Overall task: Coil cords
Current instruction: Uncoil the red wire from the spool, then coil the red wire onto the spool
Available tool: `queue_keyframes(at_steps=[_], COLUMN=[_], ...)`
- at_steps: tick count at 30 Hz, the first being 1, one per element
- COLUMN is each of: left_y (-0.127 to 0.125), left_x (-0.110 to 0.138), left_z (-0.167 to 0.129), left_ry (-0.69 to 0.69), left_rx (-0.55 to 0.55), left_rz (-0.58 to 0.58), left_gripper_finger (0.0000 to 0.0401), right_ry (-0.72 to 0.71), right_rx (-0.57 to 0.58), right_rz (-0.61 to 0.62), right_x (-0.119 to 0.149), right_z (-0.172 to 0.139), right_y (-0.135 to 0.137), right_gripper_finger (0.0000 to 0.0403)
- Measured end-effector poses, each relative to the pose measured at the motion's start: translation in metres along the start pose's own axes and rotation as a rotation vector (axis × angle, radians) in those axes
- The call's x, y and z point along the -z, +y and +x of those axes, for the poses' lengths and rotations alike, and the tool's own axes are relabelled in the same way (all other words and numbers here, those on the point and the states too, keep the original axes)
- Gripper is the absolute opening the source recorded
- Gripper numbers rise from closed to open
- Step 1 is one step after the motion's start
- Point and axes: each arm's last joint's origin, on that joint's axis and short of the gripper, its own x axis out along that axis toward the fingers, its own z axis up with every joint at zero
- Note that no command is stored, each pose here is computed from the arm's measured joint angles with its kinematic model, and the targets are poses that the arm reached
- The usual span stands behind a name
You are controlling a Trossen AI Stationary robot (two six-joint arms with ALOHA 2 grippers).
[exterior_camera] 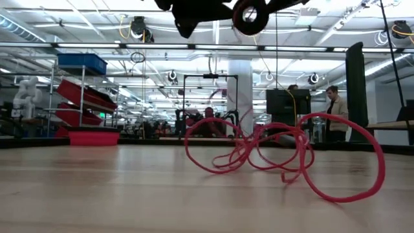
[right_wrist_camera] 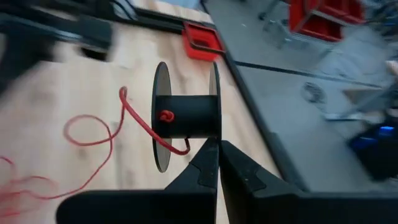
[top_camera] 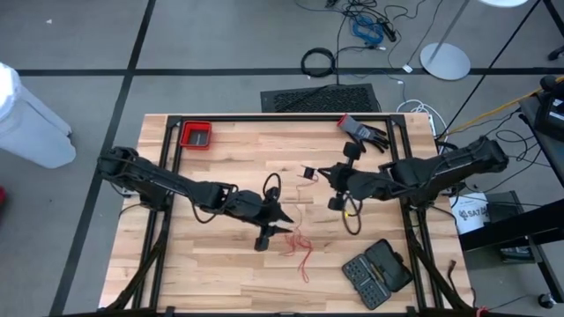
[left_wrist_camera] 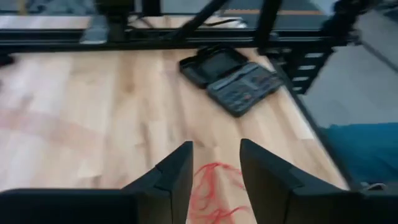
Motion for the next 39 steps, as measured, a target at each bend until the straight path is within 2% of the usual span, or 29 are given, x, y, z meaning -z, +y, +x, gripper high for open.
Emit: queue_keyframes(at_steps=[5, 12, 16, 19, 26, 31, 39], left_y=[0.002, -0.001, -0.006, -0.01, -0.014, -0.02, -0.027], left_x=[-0.008, -0.03, -0.037, -0.039, -0.048, -0.051, -0.052], left_z=[-0.02, -0.06, -0.078, -0.091, -0.123, -0.136, -0.137], left_ry=[-0.004, -0.109, -0.14, -0.146, -0.226, -0.26, -0.271], left_rx=[-0.074, -0.079, -0.059, -0.044, -0.042, -0.014, 0.012], left_rz=[0.0, -0.033, -0.029, -0.024, -0.048, -0.041, -0.013], left_gripper_finger=[0.0141, 0.0141, 0.0141, 0.0141, 0.0141, 0.0141, 0.0141], right_ry=[-0.028, -0.049, -0.125, -0.234, -0.45, -0.585, -0.615], right_rx=[-0.119, -0.161, -0.315, -0.396, -0.45, -0.456, -0.523], right_rz=[0.089, 0.11, 0.105, 0.136, 0.161, 0.132, 0.095], right_x=[-0.001, -0.001, -0.009, -0.02, -0.038, -0.049, -0.05], right_z=[-0.016, -0.028, -0.034, -0.041, -0.058, -0.066, -0.067], right_y=[-0.002, -0.003, 0.003, 0.007, 0.014, 0.019, 0.029], right_gripper_finger=[0.0, 0.0, 0.0, 0.0, 0.0, 0.0, 0.0])
